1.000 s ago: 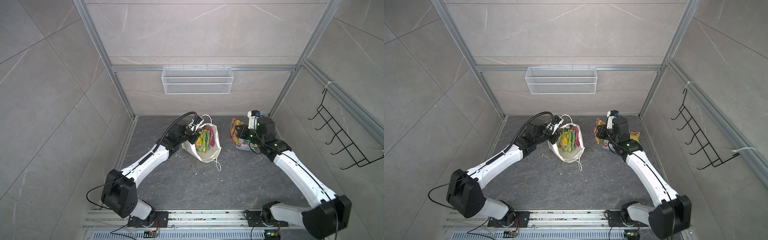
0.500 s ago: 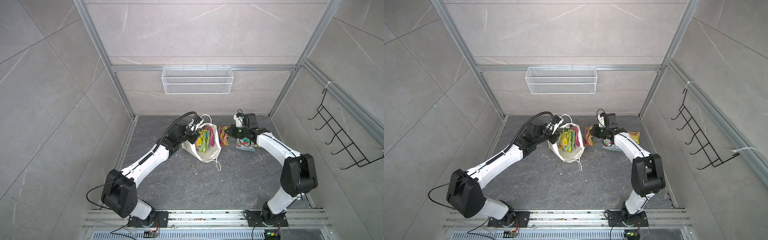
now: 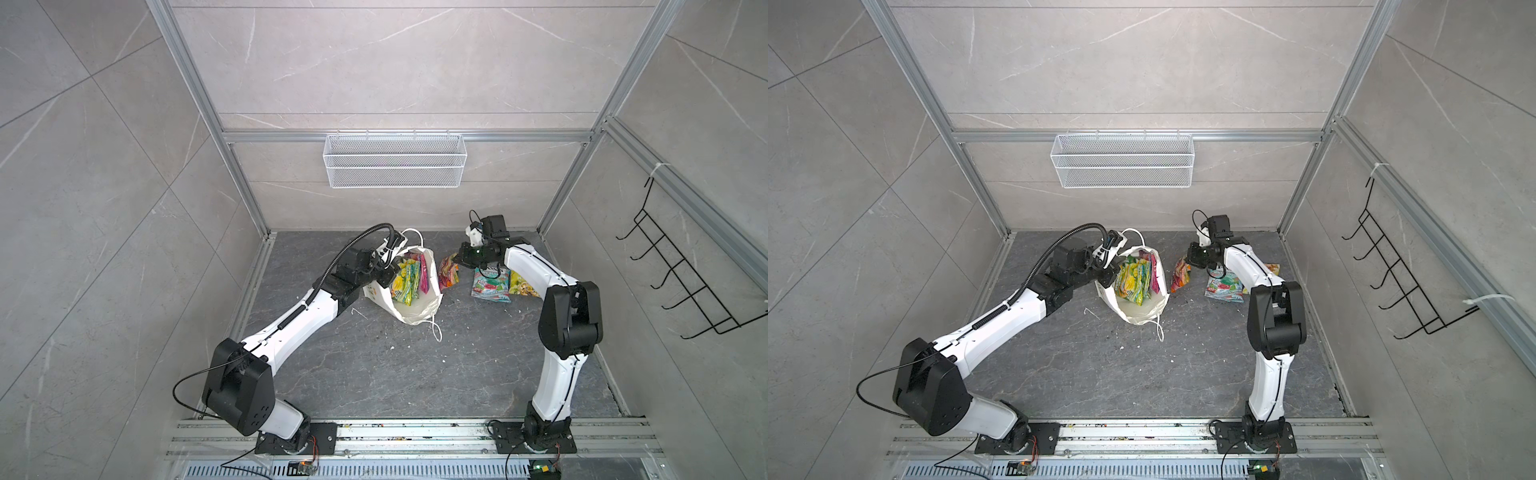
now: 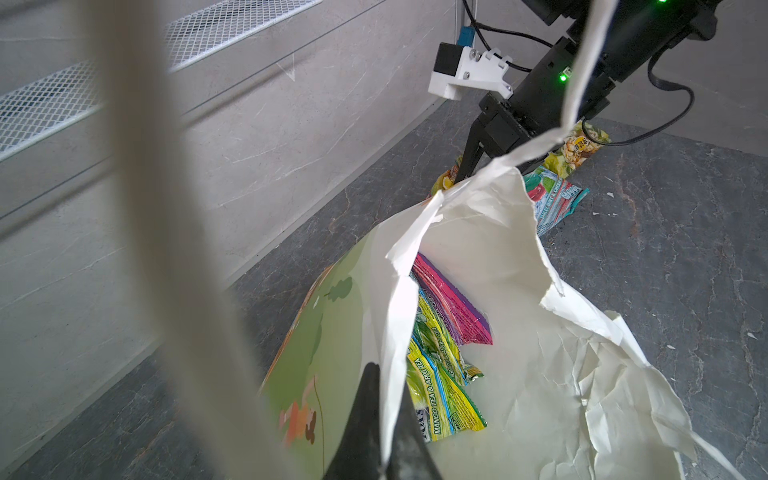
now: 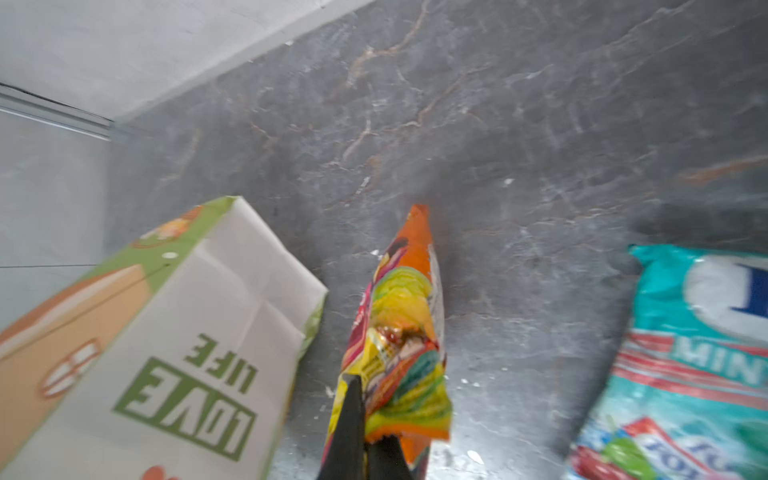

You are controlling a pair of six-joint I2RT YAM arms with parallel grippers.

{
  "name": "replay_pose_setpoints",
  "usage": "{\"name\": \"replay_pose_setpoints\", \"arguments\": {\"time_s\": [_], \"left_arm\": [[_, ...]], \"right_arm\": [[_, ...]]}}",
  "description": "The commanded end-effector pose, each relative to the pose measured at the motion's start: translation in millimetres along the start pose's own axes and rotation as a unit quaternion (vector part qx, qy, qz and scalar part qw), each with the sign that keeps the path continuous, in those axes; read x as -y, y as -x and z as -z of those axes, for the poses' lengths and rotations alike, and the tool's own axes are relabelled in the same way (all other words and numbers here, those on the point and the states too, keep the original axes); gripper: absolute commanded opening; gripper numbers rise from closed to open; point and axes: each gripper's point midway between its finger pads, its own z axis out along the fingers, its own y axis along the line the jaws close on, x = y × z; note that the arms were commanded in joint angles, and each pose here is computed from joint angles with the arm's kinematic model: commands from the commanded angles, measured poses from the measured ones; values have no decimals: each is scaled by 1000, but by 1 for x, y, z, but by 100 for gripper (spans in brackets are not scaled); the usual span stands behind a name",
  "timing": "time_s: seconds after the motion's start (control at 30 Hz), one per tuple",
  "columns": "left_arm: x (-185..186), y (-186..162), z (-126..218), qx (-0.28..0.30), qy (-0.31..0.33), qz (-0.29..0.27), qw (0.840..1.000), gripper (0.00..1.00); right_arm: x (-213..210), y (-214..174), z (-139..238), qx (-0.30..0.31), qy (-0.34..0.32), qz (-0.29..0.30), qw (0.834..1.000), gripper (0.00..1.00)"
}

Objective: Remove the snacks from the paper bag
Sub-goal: 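Carry the fruit candy bag beside the mint bag and lower it to the table, then open the right gripper to release the fruit candy bag and raise it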

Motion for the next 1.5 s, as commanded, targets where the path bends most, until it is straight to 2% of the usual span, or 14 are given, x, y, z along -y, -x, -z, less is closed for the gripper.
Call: {"name": "replay_pose_setpoints", "arguments": {"time_s": [0.0,0.2,0.33,0.77,0.8,0.9,0.97,1.27,1.37,1.47], "left_arm": [[-5,17,4,27,11,9,1000,0],[-5,19,3,29,9,9,999,0],[-5,19,2,30,7,12,999,0],[-5,17,1,24,9,14,1000,0],[-4,16,1,24,8,14,1000,0],[-4,17,2,25,8,14,1000,0],[-4,17,1,26,7,14,1000,0],[-4,17,1,28,7,15,999,0],[-4,18,1,29,6,16,999,0],[-3,19,0,32,4,17,999,0]], "right_arm": [[25,-19,-4,-64,-69,37,995,0],[54,-14,-4,-93,-154,84,980,0],[65,-11,-7,-107,-180,101,973,0],[69,-4,-29,-97,-179,59,977,0],[70,-2,-29,-94,-182,58,977,1],[71,-1,-26,-92,-189,54,976,15],[68,3,-21,-85,-189,50,977,19],[60,26,22,-35,-223,56,973,21],[50,26,46,1,-214,32,976,21],[54,7,64,34,-218,-7,975,22]]}}
